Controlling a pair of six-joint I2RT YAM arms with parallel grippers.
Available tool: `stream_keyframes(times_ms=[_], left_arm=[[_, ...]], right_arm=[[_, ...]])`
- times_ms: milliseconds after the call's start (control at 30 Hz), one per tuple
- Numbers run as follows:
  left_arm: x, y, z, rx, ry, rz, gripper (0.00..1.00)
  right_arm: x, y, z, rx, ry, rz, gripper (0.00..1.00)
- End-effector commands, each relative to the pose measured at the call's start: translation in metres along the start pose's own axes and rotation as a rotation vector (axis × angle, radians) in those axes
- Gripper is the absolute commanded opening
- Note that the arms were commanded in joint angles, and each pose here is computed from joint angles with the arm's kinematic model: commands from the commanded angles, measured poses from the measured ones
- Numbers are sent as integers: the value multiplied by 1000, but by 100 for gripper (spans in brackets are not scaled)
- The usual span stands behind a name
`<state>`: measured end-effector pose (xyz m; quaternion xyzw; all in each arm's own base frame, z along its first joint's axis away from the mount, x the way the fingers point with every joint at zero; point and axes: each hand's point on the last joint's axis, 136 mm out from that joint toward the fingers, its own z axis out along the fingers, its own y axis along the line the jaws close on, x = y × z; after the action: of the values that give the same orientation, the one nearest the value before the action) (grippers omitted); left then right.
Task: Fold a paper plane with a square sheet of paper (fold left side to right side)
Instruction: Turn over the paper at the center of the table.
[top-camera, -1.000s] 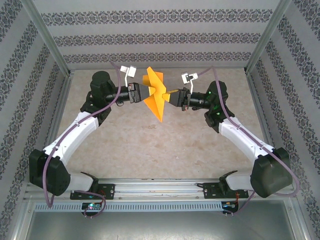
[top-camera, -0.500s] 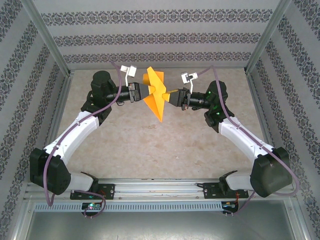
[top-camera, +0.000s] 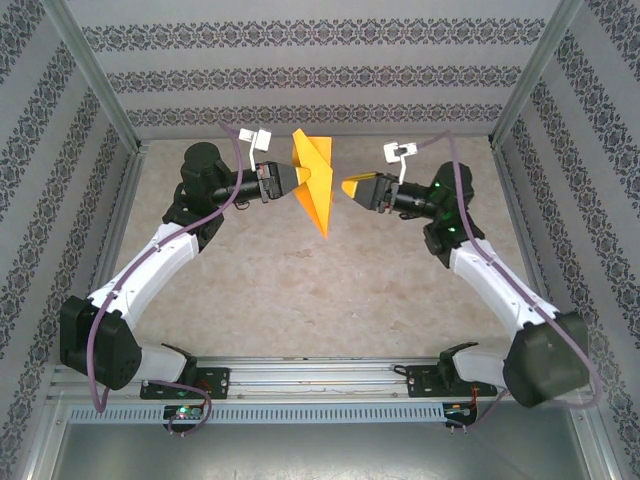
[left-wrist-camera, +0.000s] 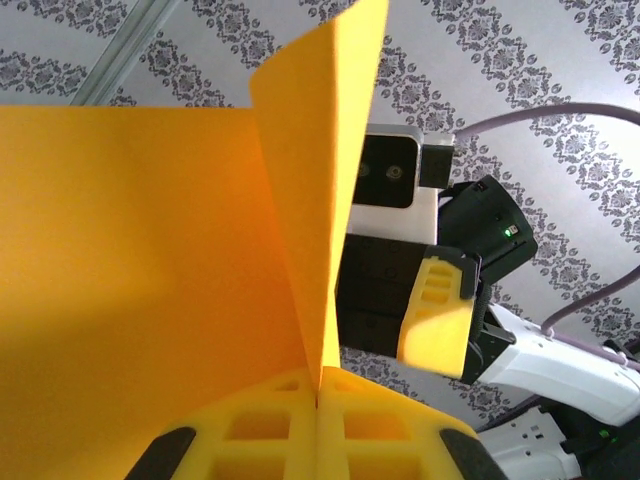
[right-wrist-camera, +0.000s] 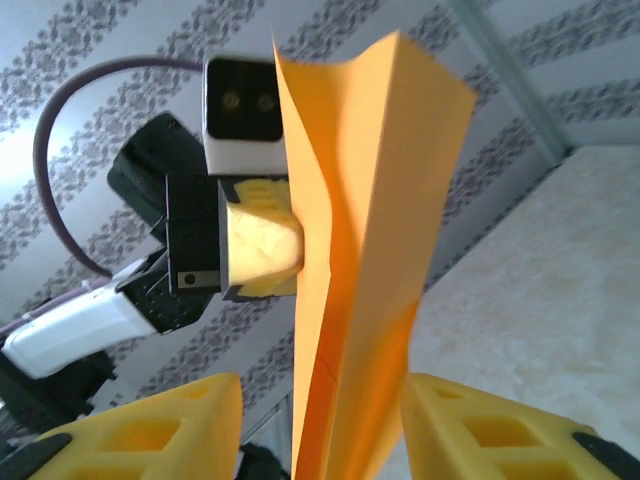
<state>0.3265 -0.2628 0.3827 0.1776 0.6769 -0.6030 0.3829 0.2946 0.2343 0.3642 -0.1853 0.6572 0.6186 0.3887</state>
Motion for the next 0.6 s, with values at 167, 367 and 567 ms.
stream_keyframes(times_ms=[167,367,567], left_arm=[[-5,-14,4,41,-27,52,5],[-3,-12,8,43,-21,45,5],[0,-10,12,46,-11,37,5]], right_arm=[[33,-21,-18,145,0,86,70],[49,-8,3,97,42,80,82],[42,5,25,33,65,48,75]])
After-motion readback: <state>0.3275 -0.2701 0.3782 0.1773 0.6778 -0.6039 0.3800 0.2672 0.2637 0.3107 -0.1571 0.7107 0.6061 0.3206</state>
